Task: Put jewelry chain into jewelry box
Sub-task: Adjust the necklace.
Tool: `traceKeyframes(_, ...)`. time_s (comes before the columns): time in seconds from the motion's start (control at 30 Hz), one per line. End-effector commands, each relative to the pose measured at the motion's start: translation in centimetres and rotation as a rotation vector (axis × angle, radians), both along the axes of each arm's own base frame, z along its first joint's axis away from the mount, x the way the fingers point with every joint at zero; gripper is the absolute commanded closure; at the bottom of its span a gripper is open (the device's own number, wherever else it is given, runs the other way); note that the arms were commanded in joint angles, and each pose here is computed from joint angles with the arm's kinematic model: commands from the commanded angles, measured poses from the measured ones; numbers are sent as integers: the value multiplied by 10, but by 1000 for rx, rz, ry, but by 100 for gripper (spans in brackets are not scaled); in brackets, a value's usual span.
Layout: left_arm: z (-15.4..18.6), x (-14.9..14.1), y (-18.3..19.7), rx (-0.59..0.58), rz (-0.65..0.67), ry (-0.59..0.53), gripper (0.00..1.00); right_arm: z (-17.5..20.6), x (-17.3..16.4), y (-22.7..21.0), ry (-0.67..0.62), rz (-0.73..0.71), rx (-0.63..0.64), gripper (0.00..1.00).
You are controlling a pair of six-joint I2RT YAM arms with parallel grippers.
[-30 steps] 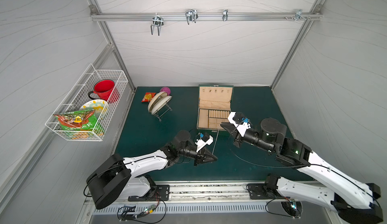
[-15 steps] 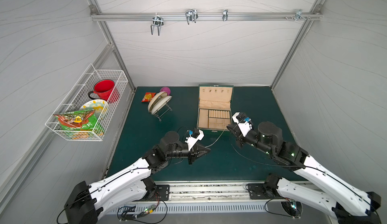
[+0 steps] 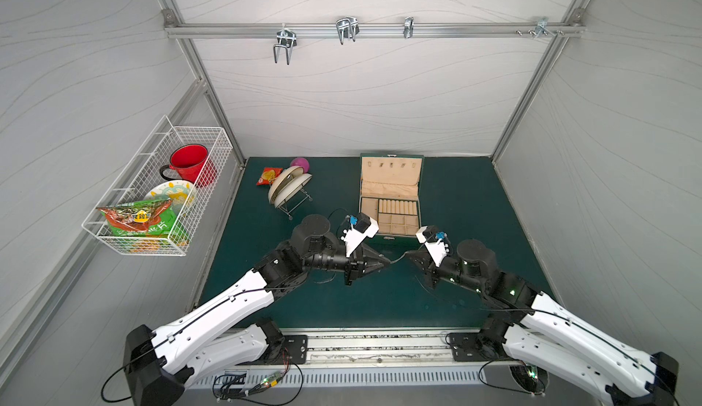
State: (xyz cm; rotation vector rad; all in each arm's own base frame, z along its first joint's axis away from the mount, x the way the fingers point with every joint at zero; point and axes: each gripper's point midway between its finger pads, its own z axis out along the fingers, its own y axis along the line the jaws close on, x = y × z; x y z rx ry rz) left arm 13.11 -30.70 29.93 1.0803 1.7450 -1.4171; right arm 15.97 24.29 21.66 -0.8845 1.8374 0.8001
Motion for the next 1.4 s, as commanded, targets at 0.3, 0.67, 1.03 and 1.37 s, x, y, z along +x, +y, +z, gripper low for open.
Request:
traceKeyframes(0.3,25,6,-7,-3,-53,69,100,19,-21,9,-55,129,126,57)
traceKeyframes(0.67,21,37,-5,-27,126,189,100,61,-34,4,-131,153,281,28)
traceKeyframes(1.03,12,68,2,-106,341,319,100,85,-41,42,-191,133,348,42)
traceKeyframes(1.37,9,67,0,-134,338,384,100,84,-19,59,-166,54,339,58)
